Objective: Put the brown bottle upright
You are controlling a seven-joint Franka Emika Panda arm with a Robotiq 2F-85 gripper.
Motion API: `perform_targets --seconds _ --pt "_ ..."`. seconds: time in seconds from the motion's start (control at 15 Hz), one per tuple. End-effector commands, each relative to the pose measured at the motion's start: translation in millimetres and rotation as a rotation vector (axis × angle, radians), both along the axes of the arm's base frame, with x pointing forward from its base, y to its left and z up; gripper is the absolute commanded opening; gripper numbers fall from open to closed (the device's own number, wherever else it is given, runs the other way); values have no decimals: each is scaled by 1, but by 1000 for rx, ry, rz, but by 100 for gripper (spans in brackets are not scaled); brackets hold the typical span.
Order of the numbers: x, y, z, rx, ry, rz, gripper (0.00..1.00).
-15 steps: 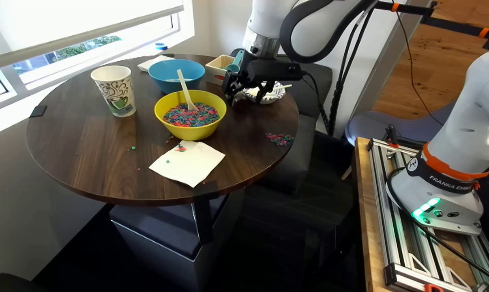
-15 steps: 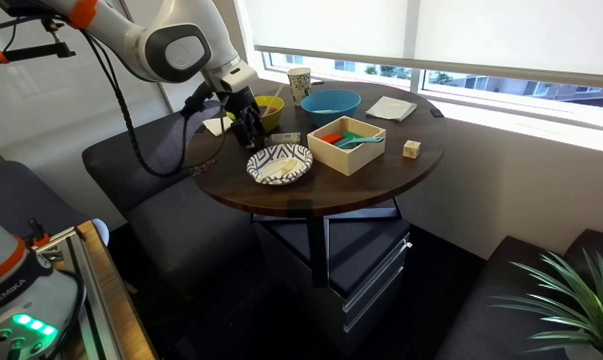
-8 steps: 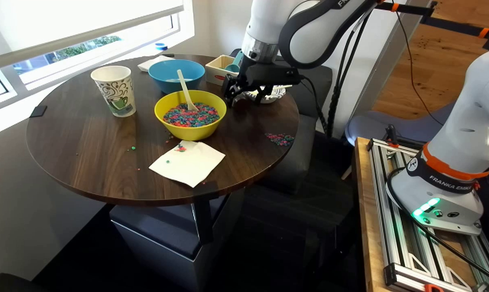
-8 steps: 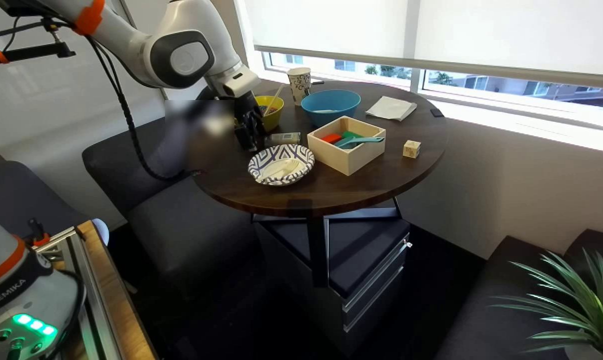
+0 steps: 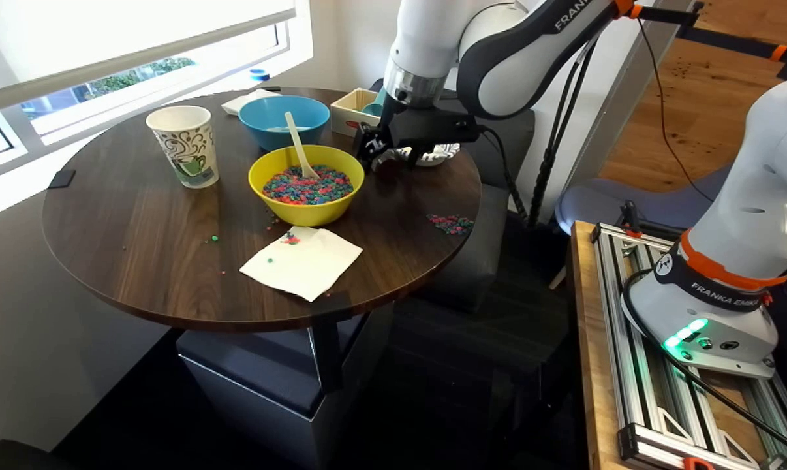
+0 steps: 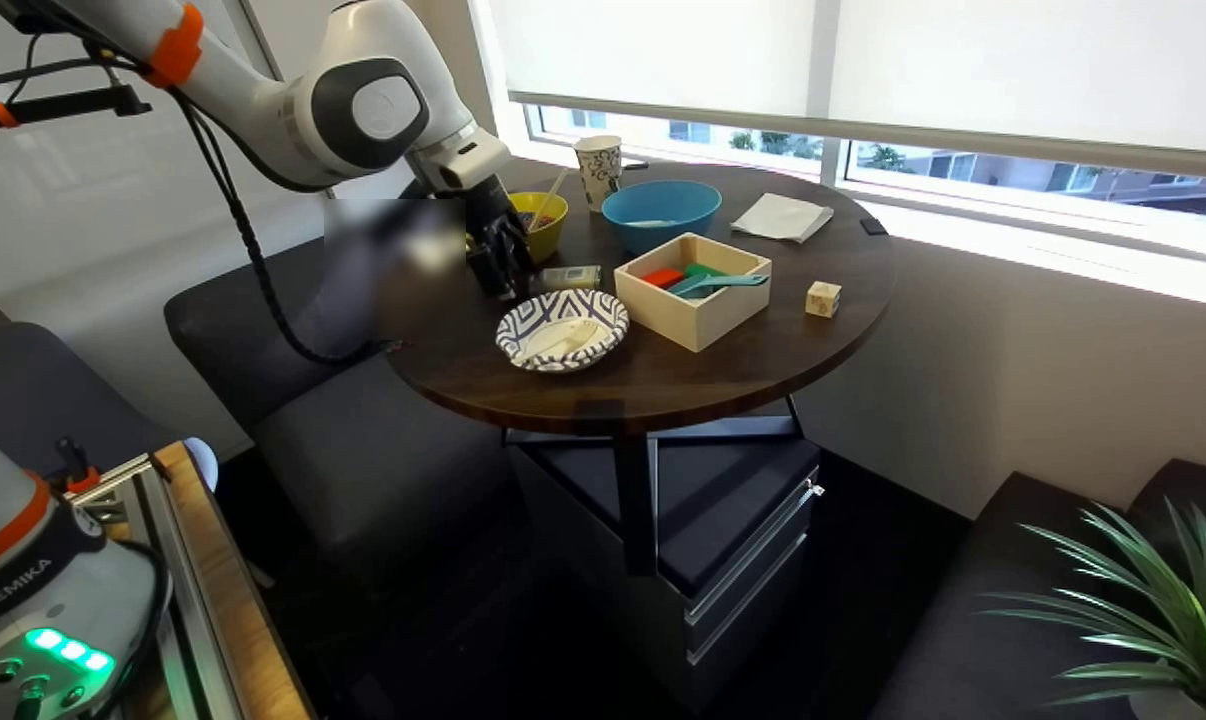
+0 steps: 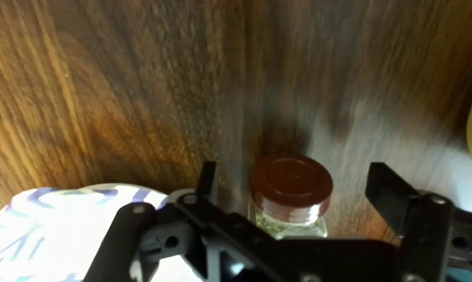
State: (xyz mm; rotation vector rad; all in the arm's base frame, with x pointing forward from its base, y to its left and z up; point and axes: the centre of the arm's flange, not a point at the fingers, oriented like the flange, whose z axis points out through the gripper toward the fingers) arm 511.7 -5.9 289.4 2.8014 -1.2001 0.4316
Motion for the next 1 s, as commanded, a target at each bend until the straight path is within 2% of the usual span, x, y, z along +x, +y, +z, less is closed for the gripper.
perform_targets --seconds 0.0,0.13,0.27,0.4,0.47,0.53,0.6,0.67,0.8,0.87,0.93 --pt "3 9 -8 -52 -15 -13 96" --pt "3 10 -10 -68 -17 -9 99" --pt "2 11 -12 -85 -21 -7 96" --pt "2 13 -14 -96 -18 -4 91" --pt "1 14 -16 -95 -13 -1 82" --pt "1 15 -17 -98 -12 1 83" --pt "0 17 -18 -95 -6 5 80" --pt "0 19 -19 -95 -3 7 71" --pt "-1 21 -20 -93 0 16 73" --pt "-1 22 -20 -94 -2 19 65" --pt "-1 23 -20 -95 -8 25 49"
